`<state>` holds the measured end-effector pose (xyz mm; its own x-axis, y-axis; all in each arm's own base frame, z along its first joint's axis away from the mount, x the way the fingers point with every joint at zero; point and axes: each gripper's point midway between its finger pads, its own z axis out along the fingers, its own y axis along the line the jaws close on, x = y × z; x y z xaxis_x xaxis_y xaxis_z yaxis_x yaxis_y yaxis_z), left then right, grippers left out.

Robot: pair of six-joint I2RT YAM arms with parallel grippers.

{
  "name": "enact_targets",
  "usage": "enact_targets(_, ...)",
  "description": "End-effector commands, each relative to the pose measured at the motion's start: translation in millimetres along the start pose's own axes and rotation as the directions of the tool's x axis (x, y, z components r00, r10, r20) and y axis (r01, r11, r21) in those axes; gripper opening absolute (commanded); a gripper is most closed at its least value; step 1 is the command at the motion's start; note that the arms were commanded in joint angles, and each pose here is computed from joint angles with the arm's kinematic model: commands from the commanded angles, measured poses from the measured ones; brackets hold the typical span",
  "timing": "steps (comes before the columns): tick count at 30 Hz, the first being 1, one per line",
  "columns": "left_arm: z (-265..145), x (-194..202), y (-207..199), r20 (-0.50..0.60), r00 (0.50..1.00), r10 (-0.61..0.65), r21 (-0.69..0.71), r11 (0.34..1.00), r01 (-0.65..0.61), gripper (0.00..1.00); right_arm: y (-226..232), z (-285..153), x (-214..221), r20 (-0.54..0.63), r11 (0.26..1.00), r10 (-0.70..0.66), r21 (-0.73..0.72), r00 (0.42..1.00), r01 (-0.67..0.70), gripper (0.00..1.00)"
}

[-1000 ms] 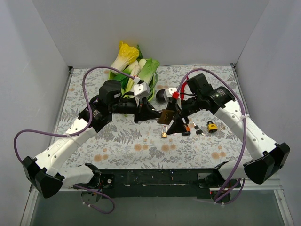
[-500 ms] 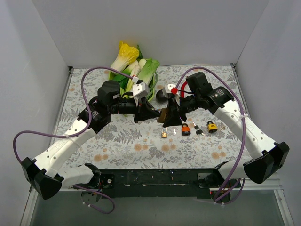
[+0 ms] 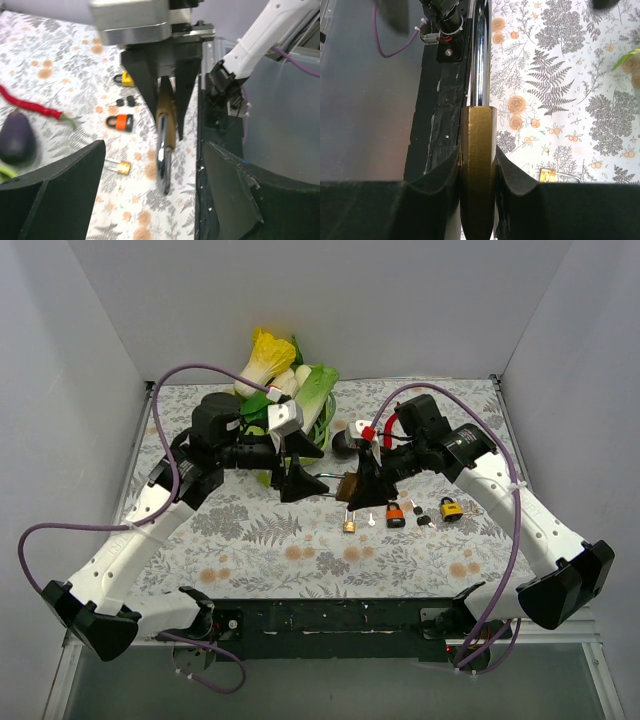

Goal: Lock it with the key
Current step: Lock the lock.

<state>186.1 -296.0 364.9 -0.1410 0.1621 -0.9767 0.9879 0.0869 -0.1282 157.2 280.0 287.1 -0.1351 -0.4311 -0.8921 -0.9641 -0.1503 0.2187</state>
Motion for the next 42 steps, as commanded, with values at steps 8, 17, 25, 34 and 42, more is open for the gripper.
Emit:
enact_targets(8, -29, 34, 1, -0.159, 0.987, 0.037, -0.026, 0.999, -0.042, 0.64, 5, -5, -17, 0.069, 0.999, -0.04, -0.001, 0.997, 0.041, 0.01)
enact_targets(17, -13, 48, 3, -0.16, 0.986, -0.048, 0.034, 0.998, 0.054, 0.29, 5, -6, -24, 0.079, 0.997, -0.082, 0.005, 0.993, 0.082, 0.01)
enact_targets(25, -10, 57, 6, -0.177, 0.981, -0.079, 0.039, 0.995, 0.087, 0.16, 3, -8, -32, 0.089, 0.992, -0.122, 0.027, 0.989, 0.12, 0.01)
enact_targets(34, -1, 59, 2, -0.169, 0.977, -0.133, 0.065, 0.987, 0.146, 0.0, 5, 0, -37, 0.087, 0.982, -0.189, 0.016, 0.978, 0.189, 0.01)
enact_targets(42, 14, 65, -5, -0.146, 0.97, -0.195, 0.099, 0.973, 0.21, 0.0, 13, 14, -58, 0.147, 0.968, -0.244, -0.017, 0.959, 0.249, 0.01)
